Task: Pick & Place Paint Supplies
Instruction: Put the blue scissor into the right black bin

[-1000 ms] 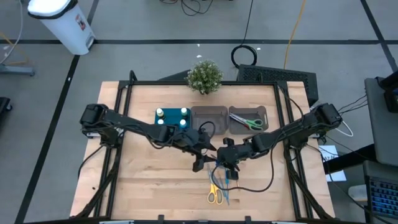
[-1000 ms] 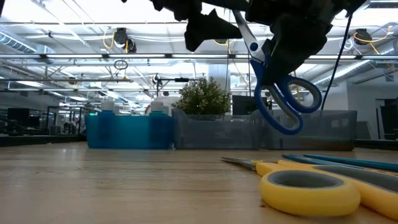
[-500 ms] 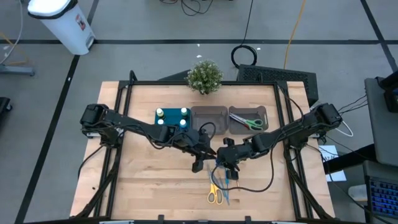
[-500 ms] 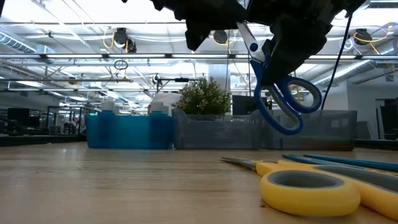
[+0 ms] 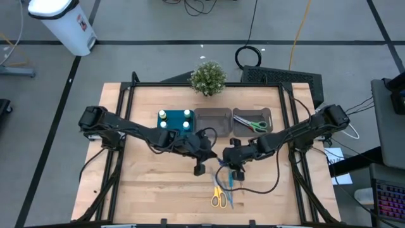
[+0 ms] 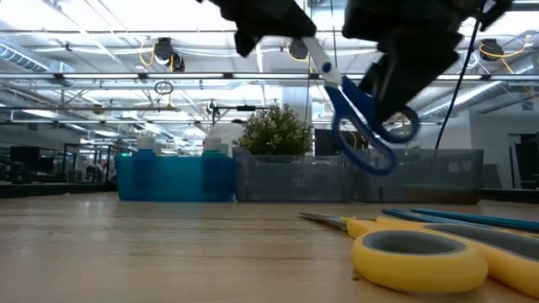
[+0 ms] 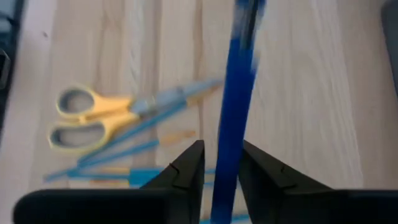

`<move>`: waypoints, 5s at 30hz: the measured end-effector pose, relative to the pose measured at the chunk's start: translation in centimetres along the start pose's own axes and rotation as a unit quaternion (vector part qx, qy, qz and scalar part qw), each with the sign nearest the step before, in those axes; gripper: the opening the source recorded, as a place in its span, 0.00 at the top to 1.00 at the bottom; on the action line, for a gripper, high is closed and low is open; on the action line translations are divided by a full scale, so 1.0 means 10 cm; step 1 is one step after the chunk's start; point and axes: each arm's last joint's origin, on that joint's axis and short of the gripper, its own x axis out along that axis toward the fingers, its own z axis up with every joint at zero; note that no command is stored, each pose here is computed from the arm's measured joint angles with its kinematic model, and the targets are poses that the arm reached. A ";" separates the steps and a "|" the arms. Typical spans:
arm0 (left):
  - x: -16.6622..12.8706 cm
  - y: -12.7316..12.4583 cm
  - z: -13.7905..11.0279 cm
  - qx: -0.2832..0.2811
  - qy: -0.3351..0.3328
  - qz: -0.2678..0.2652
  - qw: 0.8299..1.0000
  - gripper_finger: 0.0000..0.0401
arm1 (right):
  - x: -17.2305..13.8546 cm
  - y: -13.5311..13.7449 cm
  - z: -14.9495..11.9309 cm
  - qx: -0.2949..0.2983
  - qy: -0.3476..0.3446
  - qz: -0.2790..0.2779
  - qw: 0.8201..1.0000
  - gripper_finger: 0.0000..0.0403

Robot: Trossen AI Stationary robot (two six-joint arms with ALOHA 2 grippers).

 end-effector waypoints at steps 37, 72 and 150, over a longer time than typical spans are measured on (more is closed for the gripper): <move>-0.70 0.21 -0.58 -0.097 -0.333 -0.005 0.938 0.99 | -1.13 -0.03 -0.73 0.022 -0.262 -0.126 0.957 0.76; -0.79 0.13 -0.71 -0.092 -0.381 -0.056 0.918 0.99 | -0.63 0.01 -0.44 -0.059 -0.515 -0.110 0.848 0.43; -1.03 -0.10 -0.70 -0.042 -0.367 -0.059 0.927 0.77 | -0.96 -0.30 -0.44 -0.052 -0.425 -0.075 0.900 0.95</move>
